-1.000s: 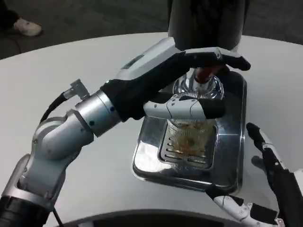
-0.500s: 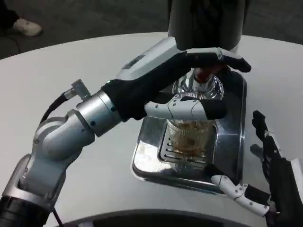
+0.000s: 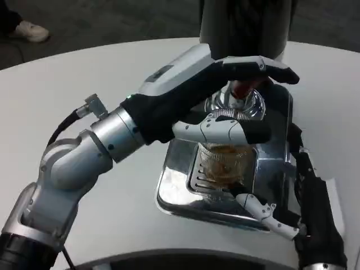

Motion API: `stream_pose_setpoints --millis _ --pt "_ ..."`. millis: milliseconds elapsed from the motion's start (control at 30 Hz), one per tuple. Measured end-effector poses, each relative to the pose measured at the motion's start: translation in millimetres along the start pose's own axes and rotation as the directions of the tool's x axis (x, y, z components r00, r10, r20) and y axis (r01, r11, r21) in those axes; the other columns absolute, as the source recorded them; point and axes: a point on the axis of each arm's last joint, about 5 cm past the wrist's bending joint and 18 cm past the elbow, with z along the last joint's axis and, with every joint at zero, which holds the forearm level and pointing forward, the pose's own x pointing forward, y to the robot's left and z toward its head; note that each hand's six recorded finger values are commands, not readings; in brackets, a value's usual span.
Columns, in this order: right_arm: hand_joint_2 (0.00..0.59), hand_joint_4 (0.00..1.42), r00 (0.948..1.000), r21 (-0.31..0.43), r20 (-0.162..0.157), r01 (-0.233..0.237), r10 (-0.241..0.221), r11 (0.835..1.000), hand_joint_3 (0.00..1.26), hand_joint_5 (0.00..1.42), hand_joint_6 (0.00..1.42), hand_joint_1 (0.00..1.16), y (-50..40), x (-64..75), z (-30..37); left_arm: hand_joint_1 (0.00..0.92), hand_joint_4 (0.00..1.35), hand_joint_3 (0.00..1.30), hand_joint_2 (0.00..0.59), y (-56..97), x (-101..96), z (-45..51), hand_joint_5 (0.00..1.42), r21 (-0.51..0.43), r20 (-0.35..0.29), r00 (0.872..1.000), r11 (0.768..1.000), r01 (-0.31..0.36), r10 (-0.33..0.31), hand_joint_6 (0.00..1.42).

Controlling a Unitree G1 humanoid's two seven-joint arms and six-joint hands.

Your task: Grasp the cup under the faucet to collect the drink, then remove the cup.

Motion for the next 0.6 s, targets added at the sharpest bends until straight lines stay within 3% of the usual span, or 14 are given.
stream_pose_setpoints --millis 200,433,600 --pt "0.156 0.03 0.9991 0.023 0.035 0.02 -0.021 1.0 0.04 0.01 0.12 0.9 8.3 12.1 2.0 0.0 0.27 0.35 0.069 -0.3 0.7 1.0 0.31 0.004 0.004 1.0 1.0 0.0 0.0 0.18" --pt "0.154 0.03 0.9994 0.02 0.022 0.027 -0.027 0.999 0.04 0.01 0.13 0.89 14.0 14.7 -3.4 0.0 0.27 0.36 0.069 -0.4 1.6 2.3 0.32 0.008 0.011 1.0 1.0 -0.004 0.004 0.18" --pt "0.15 0.03 0.9987 0.022 0.043 0.027 -0.027 0.999 0.04 0.01 0.13 0.89 18.2 19.5 -1.8 0.0 0.27 0.36 0.069 -0.5 2.2 3.4 0.32 0.01 0.015 1.0 1.0 -0.005 0.005 0.18"
